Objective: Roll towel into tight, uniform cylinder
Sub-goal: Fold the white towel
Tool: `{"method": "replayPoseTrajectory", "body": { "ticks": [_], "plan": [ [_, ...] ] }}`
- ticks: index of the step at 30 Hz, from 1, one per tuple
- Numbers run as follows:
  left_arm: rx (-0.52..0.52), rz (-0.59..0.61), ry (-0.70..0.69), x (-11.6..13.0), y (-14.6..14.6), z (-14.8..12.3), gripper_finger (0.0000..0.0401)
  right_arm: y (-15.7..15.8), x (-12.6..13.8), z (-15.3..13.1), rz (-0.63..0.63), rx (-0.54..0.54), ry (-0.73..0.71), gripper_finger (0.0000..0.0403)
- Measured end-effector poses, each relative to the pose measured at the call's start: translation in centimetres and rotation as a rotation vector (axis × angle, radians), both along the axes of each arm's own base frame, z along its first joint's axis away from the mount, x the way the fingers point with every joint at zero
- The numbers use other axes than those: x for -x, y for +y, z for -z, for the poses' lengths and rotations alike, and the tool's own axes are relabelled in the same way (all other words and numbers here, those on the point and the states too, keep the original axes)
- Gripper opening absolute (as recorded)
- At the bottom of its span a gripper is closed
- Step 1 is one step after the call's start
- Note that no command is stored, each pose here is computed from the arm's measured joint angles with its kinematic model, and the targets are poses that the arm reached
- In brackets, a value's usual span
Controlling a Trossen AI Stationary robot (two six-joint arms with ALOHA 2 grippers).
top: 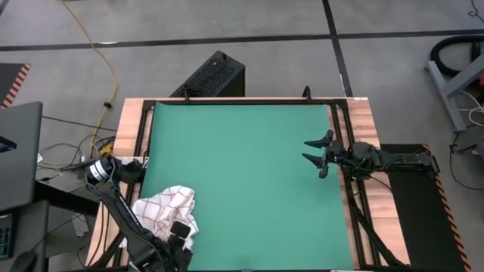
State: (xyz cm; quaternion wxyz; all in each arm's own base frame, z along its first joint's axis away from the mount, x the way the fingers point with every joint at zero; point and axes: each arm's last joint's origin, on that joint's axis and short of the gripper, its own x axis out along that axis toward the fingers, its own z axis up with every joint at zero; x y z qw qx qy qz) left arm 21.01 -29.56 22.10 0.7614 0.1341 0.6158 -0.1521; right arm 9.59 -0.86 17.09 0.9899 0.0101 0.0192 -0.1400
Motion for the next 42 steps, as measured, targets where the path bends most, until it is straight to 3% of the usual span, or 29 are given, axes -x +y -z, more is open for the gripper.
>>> {"method": "replayPoseTrajectory", "body": {
  "ticks": [13,23,30,42],
  "plan": [
    [0.000,-0.056,-0.012,0.0,0.0,0.0,0.0090,0.0,0.0,0.0,0.000,0.000,0.000,0.0249],
    [0.054,-0.128,0.046,-0.3,0.2,0.0,0.0136,0.0,0.0,0.0,0.000,0.000,0.000,0.0249],
    [0.049,-0.083,-0.016,-0.6,0.0,-0.1,0.0175,0.0,0.0,0.0,0.000,-0.001,0.000,0.0249],
    [0.001,-0.014,0.037,-0.4,-0.7,1.7,0.0178,0.0,0.0,0.0,0.001,-0.003,-0.001,0.0249]
  ]
}}
